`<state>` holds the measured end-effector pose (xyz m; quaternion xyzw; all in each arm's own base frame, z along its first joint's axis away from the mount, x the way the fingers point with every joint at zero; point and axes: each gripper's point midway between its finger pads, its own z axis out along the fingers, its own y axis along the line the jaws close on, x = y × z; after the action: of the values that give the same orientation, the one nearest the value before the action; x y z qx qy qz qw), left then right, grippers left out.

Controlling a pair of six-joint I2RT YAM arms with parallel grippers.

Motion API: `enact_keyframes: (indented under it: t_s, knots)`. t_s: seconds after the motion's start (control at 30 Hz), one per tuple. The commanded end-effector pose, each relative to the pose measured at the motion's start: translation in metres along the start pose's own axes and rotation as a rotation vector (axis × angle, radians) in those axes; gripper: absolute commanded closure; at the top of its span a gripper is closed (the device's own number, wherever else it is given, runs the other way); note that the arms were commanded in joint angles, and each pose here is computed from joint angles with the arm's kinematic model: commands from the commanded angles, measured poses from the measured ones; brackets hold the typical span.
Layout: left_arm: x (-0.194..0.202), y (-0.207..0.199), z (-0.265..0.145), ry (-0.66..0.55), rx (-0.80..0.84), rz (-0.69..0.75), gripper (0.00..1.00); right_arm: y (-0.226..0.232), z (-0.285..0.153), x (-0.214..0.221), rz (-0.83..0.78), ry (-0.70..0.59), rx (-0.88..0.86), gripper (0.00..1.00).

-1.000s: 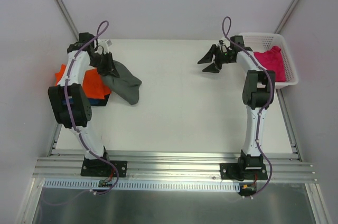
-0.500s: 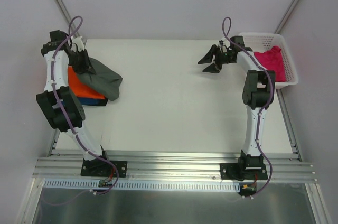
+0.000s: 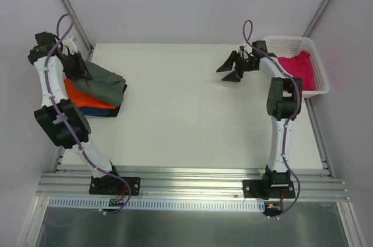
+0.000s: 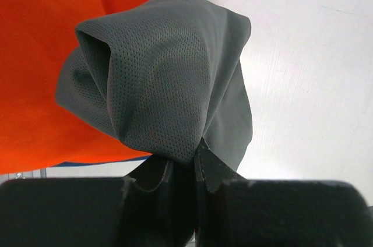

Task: Fold and stack the t-shirts
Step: Neatly place the folded tshirt to the corner

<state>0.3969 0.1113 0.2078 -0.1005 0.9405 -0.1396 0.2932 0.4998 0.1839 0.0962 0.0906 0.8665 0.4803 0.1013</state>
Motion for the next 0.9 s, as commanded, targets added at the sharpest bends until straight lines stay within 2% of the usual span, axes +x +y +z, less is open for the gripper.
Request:
enact_keyframes:
  t_s: [0.0, 0.37, 0.87]
  knots:
    - [-0.003, -0.006, -0.033, -0.049, -0.011, 0.037, 1.0, 0.033, -0.012, 0.0, -0.08, -0.026, -0.034, 0.32]
    - [0.005, 0.036, -0.033, -0.017, -0.076, -0.01, 1.0, 0.041, 0.003, 0.008, -0.092, 0.001, -0.045, 0.32]
    - [0.0, 0.089, 0.01, 0.078, -0.208, -0.037, 1.0, 0.04, -0.003, 0.017, -0.117, 0.003, -0.029, 0.32]
